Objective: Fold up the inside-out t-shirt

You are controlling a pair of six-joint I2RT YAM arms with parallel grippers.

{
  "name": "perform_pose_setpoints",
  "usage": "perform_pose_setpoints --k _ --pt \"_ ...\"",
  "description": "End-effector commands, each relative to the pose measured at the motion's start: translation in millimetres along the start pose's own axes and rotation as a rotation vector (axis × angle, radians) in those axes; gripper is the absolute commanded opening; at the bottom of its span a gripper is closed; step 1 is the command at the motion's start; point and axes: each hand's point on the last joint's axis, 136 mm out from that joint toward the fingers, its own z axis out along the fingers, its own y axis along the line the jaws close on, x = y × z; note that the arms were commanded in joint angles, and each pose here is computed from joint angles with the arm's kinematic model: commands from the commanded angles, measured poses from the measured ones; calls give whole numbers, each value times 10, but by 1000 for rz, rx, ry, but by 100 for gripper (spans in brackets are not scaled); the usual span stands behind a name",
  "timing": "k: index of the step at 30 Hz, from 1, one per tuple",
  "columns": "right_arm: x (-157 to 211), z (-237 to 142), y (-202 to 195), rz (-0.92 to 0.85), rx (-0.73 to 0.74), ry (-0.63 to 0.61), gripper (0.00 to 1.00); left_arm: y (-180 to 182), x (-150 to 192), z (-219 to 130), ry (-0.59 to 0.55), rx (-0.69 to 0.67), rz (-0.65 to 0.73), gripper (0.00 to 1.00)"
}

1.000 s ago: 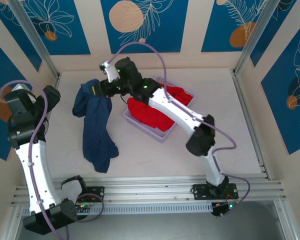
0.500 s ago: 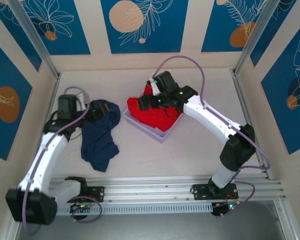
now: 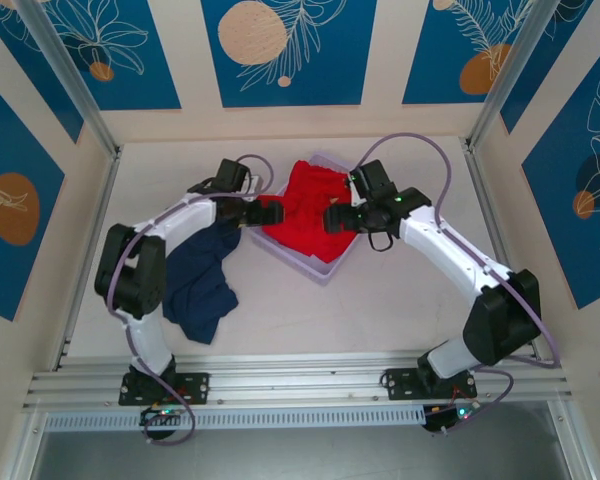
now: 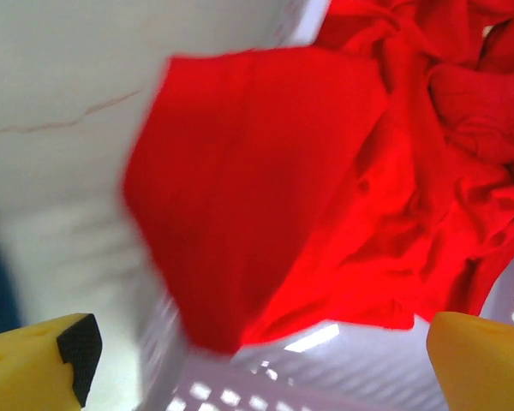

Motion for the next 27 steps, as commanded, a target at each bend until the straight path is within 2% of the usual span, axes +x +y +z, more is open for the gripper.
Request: perform_pose_setpoints --k 1,5,8,12,16,20,24,27 --pt "-61 -233 -241 42 30 -51 88 -746 -44 153 6 190 116 96" --pt "-216 -441 -648 158 68 -131 88 -1776 50 458 70 414 202 94" --pt "-342 -574 -910 251 80 -208 87 -2067 48 450 60 436 269 94" --pt "-474 -486 -890 258 39 -262 86 -1725 -85 257 1 341 254 97" --pt "-535 -39 -743 180 36 -206 87 -1138 -70 -43 -51 250 166 98" --pt "-508 525 -875 90 186 -87 88 -624 21 -310 -93 154 59 98" --pt "-506 859 -1217 -20 369 33 84 -430 144 -484 -102 90 56 98" --pt "-430 1066 -1399 -118 450 143 76 -347 192 -569 -106 51 60 99"
